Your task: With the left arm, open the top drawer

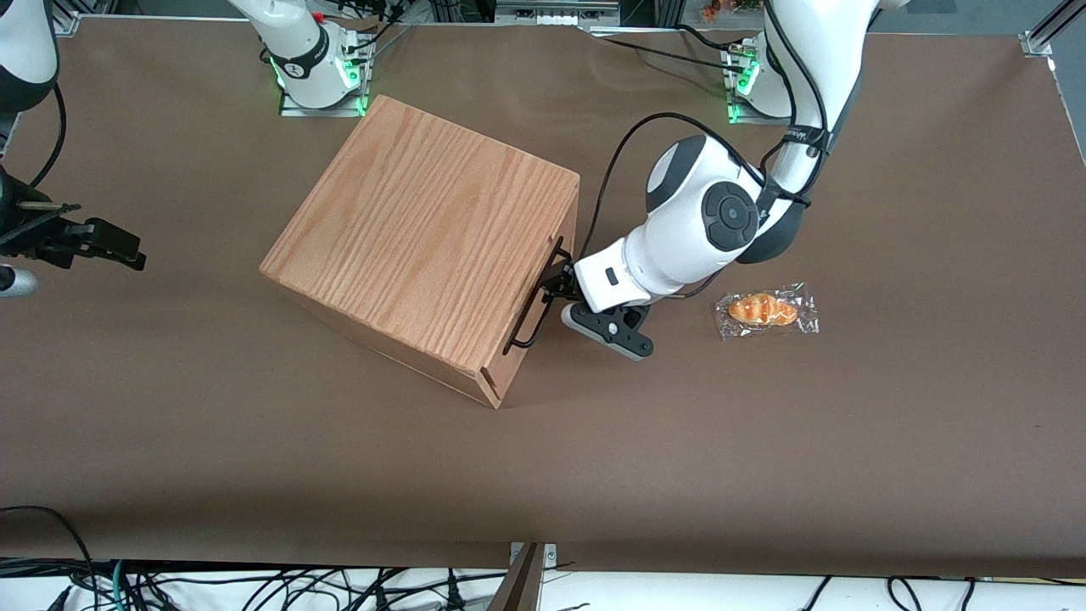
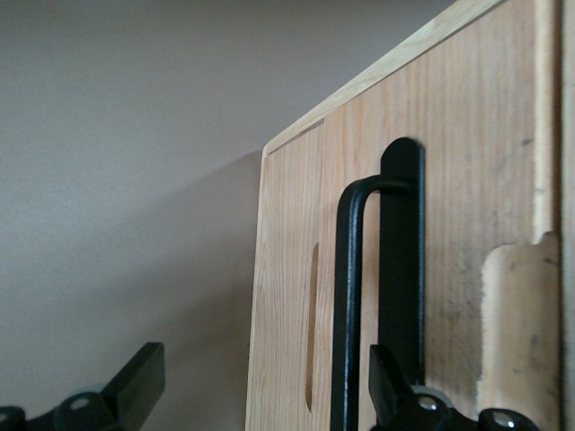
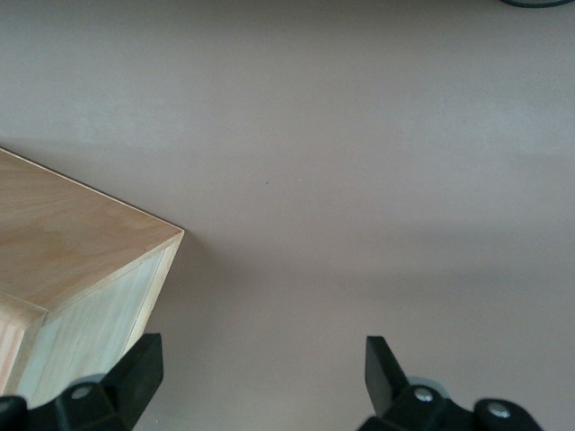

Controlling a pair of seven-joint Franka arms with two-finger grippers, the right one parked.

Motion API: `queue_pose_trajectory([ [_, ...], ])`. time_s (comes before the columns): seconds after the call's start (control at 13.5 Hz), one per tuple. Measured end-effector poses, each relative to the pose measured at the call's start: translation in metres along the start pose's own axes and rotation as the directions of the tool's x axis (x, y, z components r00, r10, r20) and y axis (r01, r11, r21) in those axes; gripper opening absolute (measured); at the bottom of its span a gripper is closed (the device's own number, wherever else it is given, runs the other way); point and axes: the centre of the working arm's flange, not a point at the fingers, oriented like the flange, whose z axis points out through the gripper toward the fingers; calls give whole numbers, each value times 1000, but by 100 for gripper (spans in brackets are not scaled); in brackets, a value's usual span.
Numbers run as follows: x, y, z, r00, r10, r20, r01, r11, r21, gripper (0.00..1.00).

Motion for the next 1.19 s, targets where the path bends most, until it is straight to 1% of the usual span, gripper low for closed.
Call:
queue_pose_trajectory([
  [0.07, 0, -1, 4, 1000, -1, 5, 1, 1000, 1, 100],
  [0.22, -1, -2, 10, 1000, 8, 13, -9, 1000, 15, 100],
  [0.59, -3, -4, 15, 996, 82, 22, -84, 990, 110, 100],
  [0.74, -1, -7, 14, 996, 88, 21, -90, 988, 124, 100],
  [0.97, 1, -18, 9, 996, 83, 23, -85, 988, 130, 100],
  [1.19, 7, -51, -8, 996, 83, 32, -87, 985, 152, 100],
])
